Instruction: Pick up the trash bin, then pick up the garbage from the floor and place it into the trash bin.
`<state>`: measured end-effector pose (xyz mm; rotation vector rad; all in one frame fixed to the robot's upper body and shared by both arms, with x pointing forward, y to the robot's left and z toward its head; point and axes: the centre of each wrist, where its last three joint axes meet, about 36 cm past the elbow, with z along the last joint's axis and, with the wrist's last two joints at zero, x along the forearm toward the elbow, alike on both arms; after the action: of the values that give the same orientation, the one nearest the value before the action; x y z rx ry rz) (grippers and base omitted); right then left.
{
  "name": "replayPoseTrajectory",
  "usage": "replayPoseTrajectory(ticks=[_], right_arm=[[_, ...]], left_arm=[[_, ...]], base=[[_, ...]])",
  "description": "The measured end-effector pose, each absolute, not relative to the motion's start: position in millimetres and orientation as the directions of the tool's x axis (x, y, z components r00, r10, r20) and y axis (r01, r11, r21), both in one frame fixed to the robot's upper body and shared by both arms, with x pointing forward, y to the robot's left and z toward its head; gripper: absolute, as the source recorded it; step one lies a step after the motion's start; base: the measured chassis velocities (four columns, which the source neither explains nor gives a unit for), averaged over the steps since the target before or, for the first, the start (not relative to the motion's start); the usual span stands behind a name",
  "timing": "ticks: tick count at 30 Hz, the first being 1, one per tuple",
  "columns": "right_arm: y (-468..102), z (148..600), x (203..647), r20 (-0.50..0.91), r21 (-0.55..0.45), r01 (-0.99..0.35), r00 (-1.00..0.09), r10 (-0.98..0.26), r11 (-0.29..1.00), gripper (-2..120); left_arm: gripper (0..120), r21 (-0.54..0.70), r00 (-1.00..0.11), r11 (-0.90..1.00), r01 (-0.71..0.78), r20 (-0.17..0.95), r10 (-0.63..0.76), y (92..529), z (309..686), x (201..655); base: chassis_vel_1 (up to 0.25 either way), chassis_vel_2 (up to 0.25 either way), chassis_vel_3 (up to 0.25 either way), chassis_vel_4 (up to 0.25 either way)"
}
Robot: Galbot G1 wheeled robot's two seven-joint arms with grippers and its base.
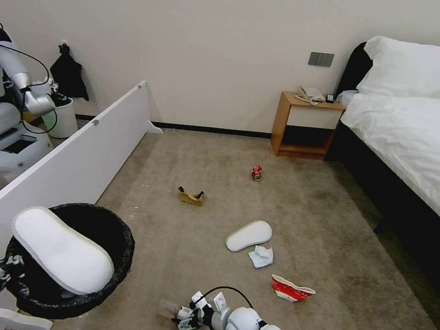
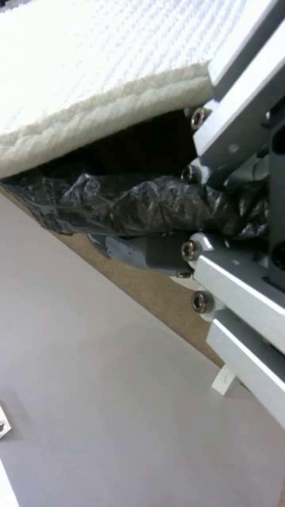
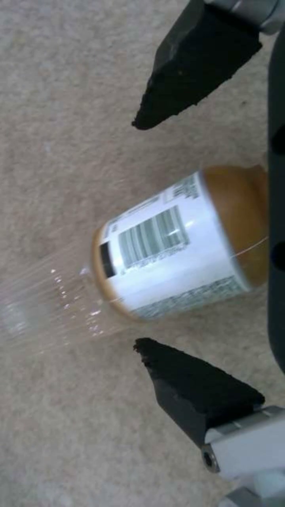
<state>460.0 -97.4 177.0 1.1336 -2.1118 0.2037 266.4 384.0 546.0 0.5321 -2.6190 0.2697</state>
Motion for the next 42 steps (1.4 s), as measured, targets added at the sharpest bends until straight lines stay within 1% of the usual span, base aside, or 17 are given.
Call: replayPoseTrajectory(ticks=[9, 12, 15, 17, 18, 19, 21, 22, 24, 25, 27, 31, 38, 40, 42], right_arm=[[-100, 175, 460, 0.665, 0.185, -0.773, -0.356, -0.657, 0.606, 100], [-99, 174, 459, 0.665, 0.184, -0.774, -0.355, -0.657, 0.605, 97], [-99, 174, 459, 0.663, 0.185, -0.775, -0.355, -0.659, 0.604, 82], [-100, 174, 460, 0.663, 0.184, -0.775, -0.355, -0.659, 0.604, 80], [-100, 175, 460, 0.663, 0.183, -0.776, -0.356, -0.658, 0.604, 72], [-100, 175, 460, 0.663, 0.183, -0.776, -0.356, -0.658, 0.604, 72], [-101, 175, 460, 0.663, 0.184, -0.777, -0.355, -0.659, 0.603, 60], [-101, 175, 460, 0.663, 0.184, -0.777, -0.355, -0.659, 0.603, 60], [-101, 174, 459, 0.663, 0.187, -0.777, -0.352, -0.661, 0.601, 49], [-101, 174, 459, 0.663, 0.187, -0.777, -0.352, -0.661, 0.601, 49], [-102, 174, 458, 0.662, 0.189, -0.778, -0.35, -0.663, 0.6, 42], [-102, 174, 457, 0.66, 0.19, -0.777, -0.351, -0.664, 0.599, 39], [-106, 175, 457, 0.655, 0.19, -0.774, -0.358, -0.665, 0.604, 39], [-107, 176, 458, 0.651, 0.184, -0.774, -0.366, -0.665, 0.606, 39], [-111, 180, 462, 0.637, 0.152, -0.783, -0.389, -0.665, 0.604, 39]], left_arm=[[2, -0.1, -0.825, 0.908, -0.408, 0.466, -0.319, 384, 546, 267], [2, -0.1, -0.826, 0.908, -0.406, 0.464, -0.319, 383, 546, 268], [2, -0.101, -0.827, 0.908, -0.406, 0.463, -0.319, 384, 547, 269], [2, -0.1, -0.827, 0.908, -0.406, 0.463, -0.319, 384, 547, 269], [2, -0.101, -0.827, 0.908, -0.406, 0.463, -0.319, 384, 547, 269], [2, -0.101, -0.827, 0.908, -0.406, 0.463, -0.319, 384, 547, 269], [2, -0.102, -0.826, 0.907, -0.408, 0.465, -0.319, 384, 546, 269], [2, -0.102, -0.826, 0.907, -0.408, 0.465, -0.319, 384, 546, 269], [2, -0.104, -0.825, 0.908, -0.407, 0.468, -0.316, 384, 545, 269], [2, -0.104, -0.825, 0.908, -0.407, 0.468, -0.316, 384, 545, 269], [2, -0.105, -0.826, 0.908, -0.406, 0.468, -0.315, 383, 544, 270], [2, -0.105, -0.826, 0.908, -0.405, 0.468, -0.315, 383, 544, 270], [2, -0.108, -0.828, 0.91, -0.401, 0.468, -0.309, 382, 544, 272], [2, -0.109, -0.828, 0.91, -0.401, 0.468, -0.309, 382, 544, 272], [2, -0.109, -0.827, 0.91, -0.399, 0.471, -0.306, 382, 542, 274]], base=[[0.0, 0.0, 0.0, 0.0], [0.0, 0.0, 0.0, 0.0], [0.0, 0.0, 0.0, 0.0], [0.0, 0.0, 0.0, 0.0], [0.0, 0.0, 0.0, 0.0], [0.0, 0.0, 0.0, 0.0], [0.0, 0.0, 0.0, 0.0], [0.0, 0.0, 0.0, 0.0], [0.0, 0.0, 0.0, 0.0], [0.0, 0.0, 0.0, 0.0], [0.0, 0.0, 0.0, 0.0], [0.0, 0.0, 0.0, 0.0], [0.0, 0.0, 0.0, 0.0], [0.0, 0.0, 0.0, 0.0], [0.0, 0.0, 0.0, 0.0]])
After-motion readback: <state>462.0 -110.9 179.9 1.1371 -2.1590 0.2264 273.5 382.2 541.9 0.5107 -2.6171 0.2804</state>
